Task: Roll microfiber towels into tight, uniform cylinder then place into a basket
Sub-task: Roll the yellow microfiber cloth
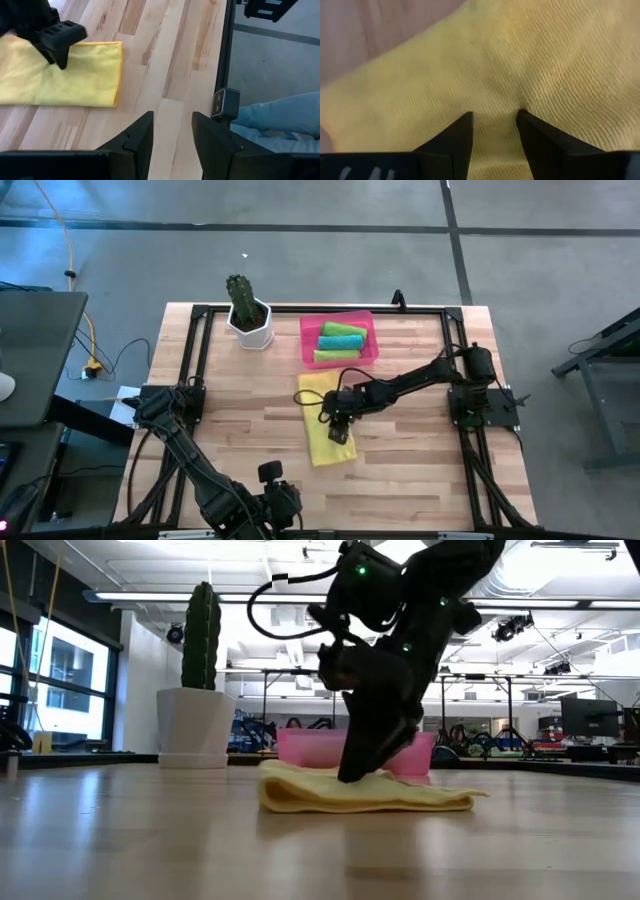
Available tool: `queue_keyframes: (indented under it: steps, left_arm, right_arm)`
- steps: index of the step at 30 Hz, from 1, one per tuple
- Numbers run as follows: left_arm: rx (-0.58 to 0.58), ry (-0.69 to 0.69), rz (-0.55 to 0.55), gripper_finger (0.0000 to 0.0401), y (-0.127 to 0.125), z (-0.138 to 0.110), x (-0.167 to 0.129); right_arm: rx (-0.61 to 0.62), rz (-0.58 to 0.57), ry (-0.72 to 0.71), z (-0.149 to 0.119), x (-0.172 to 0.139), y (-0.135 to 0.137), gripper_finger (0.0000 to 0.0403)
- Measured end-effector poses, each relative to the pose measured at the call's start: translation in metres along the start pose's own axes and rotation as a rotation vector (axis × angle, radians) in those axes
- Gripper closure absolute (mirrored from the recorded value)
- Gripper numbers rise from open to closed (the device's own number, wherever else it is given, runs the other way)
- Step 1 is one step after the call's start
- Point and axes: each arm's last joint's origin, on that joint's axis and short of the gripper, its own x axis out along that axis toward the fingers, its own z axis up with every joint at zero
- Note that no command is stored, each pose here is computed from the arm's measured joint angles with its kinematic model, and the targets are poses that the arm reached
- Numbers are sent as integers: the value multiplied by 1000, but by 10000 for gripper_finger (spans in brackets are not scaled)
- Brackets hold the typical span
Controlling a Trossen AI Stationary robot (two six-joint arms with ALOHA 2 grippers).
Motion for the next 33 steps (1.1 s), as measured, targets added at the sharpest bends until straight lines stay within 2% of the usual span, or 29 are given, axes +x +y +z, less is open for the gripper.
queue_keyframes:
  steps: [2, 5, 10, 13, 17, 19, 25, 30, 33]
  left_arm:
    - [0, 0, 0, 277, 0, 0, 0]
    - [1, 1, 1, 277, 0, 0, 0]
    - [11, 2, 3, 277, 0, 0, 0]
    - [10, 1, 2, 277, 0, 0, 0]
    - [10, -3, 4, 277, 0, 0, 0]
    - [13, -15, 15, 277, 1, 1, 1]
    - [50, -26, 33, 277, 4, 5, 4]
    - [54, -27, 45, 277, 8, 9, 7]
    - [78, -26, 49, 277, 9, 11, 8]
  right_arm:
    - [86, 21, 12, -2, 0, 4, 249]
    - [104, 63, 18, -5, -4, 13, 249]
    - [8, 86, 45, -7, -35, 27, 249]
    - [-54, 100, -18, -4, -66, 36, 249]
    - [-136, 86, 40, -22, -91, 48, 249]
    - [-179, 79, 8, -28, -106, 57, 249]
    - [-339, -77, -128, -50, -123, 89, 249]
    - [-369, -177, -204, -69, -125, 109, 249]
    - [-412, -252, -193, -79, -127, 111, 249]
